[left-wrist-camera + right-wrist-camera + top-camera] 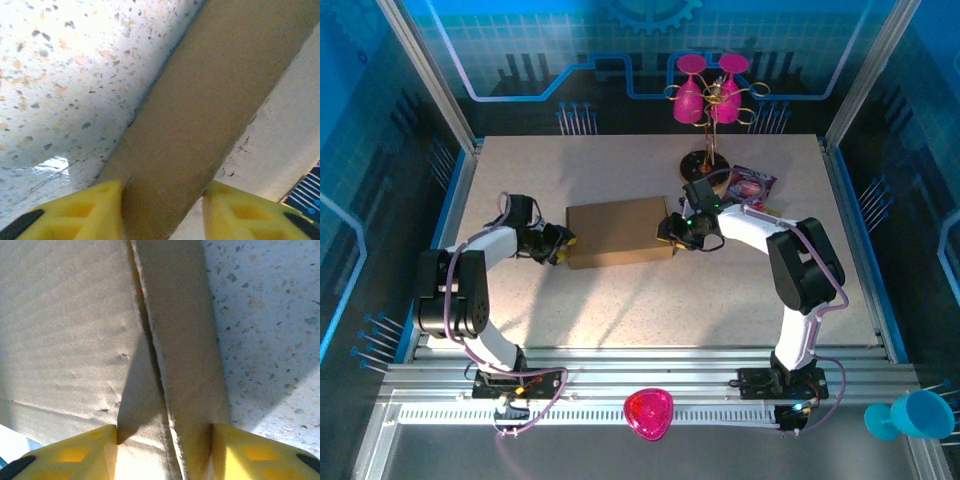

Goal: Fold the paper box

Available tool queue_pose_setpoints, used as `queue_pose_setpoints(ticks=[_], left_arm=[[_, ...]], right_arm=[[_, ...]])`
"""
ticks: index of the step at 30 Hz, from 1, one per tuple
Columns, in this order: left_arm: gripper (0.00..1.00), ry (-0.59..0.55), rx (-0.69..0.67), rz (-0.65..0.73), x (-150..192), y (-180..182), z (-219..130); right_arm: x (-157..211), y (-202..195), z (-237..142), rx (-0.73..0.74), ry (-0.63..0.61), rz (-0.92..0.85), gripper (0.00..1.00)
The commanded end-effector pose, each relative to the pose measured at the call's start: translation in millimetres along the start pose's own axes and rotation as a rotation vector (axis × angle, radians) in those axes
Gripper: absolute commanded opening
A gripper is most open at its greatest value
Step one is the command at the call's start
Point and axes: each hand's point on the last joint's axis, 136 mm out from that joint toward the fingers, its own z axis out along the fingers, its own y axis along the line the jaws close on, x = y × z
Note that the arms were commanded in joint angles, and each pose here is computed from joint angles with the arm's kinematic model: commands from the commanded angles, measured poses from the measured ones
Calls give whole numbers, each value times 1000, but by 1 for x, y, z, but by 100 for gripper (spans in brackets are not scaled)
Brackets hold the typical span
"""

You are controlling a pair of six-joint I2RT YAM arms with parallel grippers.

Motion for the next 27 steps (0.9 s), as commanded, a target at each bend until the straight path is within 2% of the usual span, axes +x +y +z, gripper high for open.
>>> queue_pose_setpoints(ticks=[1, 9, 18, 21, 22, 23, 24, 25, 27], left_arm=[[38, 81, 88, -6, 29, -21, 6], [37, 129, 136, -9, 51, -39, 15], [45, 103, 96, 0, 59, -34, 17], [60, 60, 60, 17, 56, -35, 5], [73, 25, 40, 26, 53, -35, -5], [97, -12, 36, 32, 50, -39, -15], [99, -52, 44, 43, 46, -45, -27], [99, -86, 55, 58, 44, -53, -39], [99, -150, 62, 88, 40, -65, -62]], right_arm=[[12, 13, -8, -63, 24, -14, 47], [11, -15, -33, -11, -17, 8, 46], [36, -40, -42, 23, -8, 22, 51], [33, -52, -56, 118, -48, 27, 56], [30, -61, -69, 195, -78, 29, 60], [26, -65, -81, 237, -115, 16, 65], [20, -66, -98, 273, -167, -7, 72], [14, -64, -116, 295, -225, -35, 99], [4, -59, -150, 329, -328, -86, 100]])
